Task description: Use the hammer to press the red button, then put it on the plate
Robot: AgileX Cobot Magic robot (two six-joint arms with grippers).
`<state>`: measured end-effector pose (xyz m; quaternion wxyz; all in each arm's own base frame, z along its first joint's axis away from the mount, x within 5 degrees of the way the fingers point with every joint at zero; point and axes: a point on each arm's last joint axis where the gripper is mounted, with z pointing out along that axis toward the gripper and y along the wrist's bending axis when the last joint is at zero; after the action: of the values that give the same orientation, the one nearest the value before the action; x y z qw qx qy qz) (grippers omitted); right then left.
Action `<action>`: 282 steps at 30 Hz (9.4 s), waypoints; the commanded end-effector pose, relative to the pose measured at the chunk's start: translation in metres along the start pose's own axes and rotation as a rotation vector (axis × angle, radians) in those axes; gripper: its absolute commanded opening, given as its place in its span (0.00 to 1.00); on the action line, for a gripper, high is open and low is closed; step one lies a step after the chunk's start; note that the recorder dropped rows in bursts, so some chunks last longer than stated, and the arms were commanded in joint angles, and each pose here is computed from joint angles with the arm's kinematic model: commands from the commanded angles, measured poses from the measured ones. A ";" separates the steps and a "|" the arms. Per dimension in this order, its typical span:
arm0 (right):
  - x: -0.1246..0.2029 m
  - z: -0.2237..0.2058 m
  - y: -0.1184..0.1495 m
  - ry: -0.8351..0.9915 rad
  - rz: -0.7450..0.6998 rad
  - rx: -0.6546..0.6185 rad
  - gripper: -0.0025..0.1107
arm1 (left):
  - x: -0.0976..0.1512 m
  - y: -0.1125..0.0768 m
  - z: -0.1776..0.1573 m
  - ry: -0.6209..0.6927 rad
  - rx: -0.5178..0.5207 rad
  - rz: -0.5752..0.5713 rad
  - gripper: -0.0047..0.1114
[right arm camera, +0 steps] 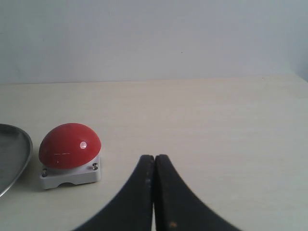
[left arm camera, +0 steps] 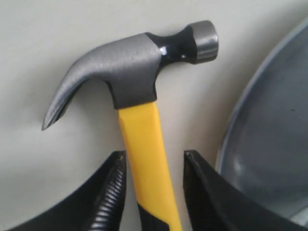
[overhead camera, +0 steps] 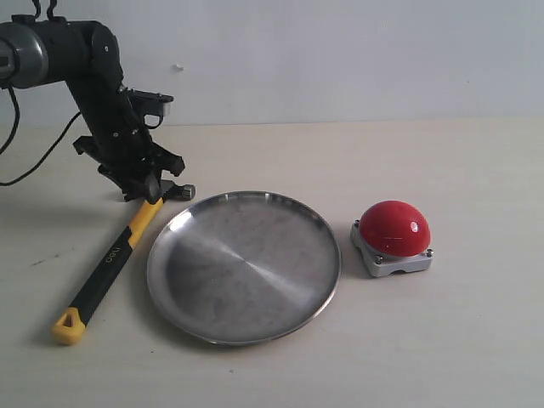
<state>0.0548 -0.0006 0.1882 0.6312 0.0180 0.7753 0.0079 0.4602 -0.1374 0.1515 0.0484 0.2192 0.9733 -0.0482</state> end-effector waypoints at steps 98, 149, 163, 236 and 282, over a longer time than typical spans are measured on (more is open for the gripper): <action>0.000 0.000 0.000 -0.011 0.002 0.006 0.02 | 0.034 -0.115 -0.130 -1.127 0.037 0.016 0.04; 0.000 0.000 0.000 -0.011 0.002 0.006 0.02 | 0.089 -0.182 -0.128 -1.551 -0.310 -0.158 0.04; 0.000 0.000 -0.001 -0.011 -0.023 0.011 0.02 | 0.086 -0.179 -0.131 -1.529 -0.322 -0.206 0.04; -0.033 0.284 0.179 -0.093 -0.191 -1.288 0.69 | 0.077 -0.188 -0.144 -1.512 -0.273 -0.184 0.04; -0.013 0.317 0.182 -0.008 0.050 -1.223 0.02 | 0.082 -0.223 -0.144 -1.531 0.013 -0.154 0.04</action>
<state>0.3669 0.1792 0.1392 0.5253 -0.3540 0.6213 0.4613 0.2831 -0.2885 0.2807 0.6728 0.0617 0.7122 -0.1905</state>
